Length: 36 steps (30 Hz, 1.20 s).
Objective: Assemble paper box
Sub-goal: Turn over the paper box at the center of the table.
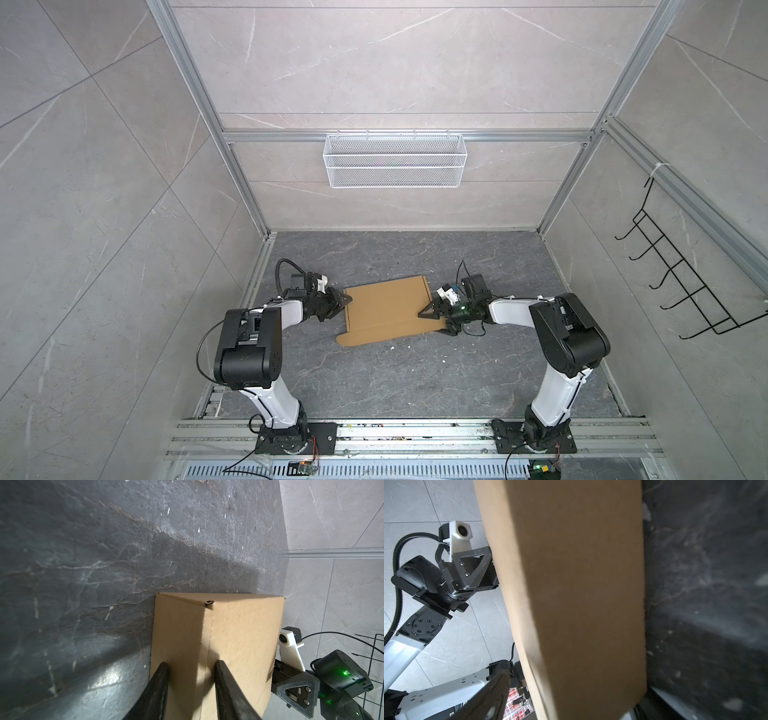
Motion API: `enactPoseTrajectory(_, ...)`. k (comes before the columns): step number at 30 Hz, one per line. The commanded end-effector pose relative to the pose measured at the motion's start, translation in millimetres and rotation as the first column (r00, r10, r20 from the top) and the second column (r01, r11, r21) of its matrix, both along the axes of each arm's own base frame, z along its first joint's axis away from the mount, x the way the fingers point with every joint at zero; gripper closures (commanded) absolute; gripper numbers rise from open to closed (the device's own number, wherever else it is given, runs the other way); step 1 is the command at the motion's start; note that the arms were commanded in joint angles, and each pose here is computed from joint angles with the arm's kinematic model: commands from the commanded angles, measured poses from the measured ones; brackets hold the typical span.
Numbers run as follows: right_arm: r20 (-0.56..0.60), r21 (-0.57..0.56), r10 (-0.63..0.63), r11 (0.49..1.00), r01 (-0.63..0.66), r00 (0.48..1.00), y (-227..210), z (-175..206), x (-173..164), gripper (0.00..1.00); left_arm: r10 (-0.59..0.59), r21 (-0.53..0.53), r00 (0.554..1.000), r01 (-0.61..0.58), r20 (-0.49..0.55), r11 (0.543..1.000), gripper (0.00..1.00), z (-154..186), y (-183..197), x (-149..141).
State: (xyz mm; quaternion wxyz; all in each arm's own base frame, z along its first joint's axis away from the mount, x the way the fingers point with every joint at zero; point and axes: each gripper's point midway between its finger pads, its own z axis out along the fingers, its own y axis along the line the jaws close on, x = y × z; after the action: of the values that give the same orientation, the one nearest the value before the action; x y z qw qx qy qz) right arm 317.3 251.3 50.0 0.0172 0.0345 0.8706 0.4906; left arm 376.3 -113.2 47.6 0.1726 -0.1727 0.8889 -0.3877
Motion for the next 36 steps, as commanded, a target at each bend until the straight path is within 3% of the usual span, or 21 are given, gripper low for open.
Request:
enactPoseTrajectory(1,-0.018,-0.097,-0.029,0.995,0.027,0.999,-17.5,-21.0,3.1,0.10,0.097,0.156,0.957,-0.056,-0.274,0.986,0.63,-66.0,24.5,-50.8)
enactPoseTrajectory(8,-0.029,-0.193,-0.061,0.980,0.055,0.998,-46.6,-28.3,7.9,0.01,0.103,0.168,0.955,-0.057,-0.280,0.984,0.63,-66.5,26.6,-52.0)
enactPoseTrajectory(16,-0.015,-0.239,-0.052,0.970,0.047,0.999,-42.7,-32.0,28.0,0.01,0.097,0.183,0.955,-0.045,-0.281,0.982,0.64,-63.4,29.1,-51.3)
enactPoseTrajectory(32,-0.051,-0.215,0.022,0.976,-0.033,0.998,-9.3,-47.3,28.1,0.01,0.108,0.239,0.955,-0.040,-0.277,0.970,0.66,-61.4,37.6,-52.9)
enactPoseTrajectory(36,-0.056,-0.154,0.053,0.986,-0.061,0.997,3.0,-44.5,27.6,0.03,0.107,0.239,0.955,-0.040,-0.278,0.970,0.66,-61.8,37.5,-53.3)
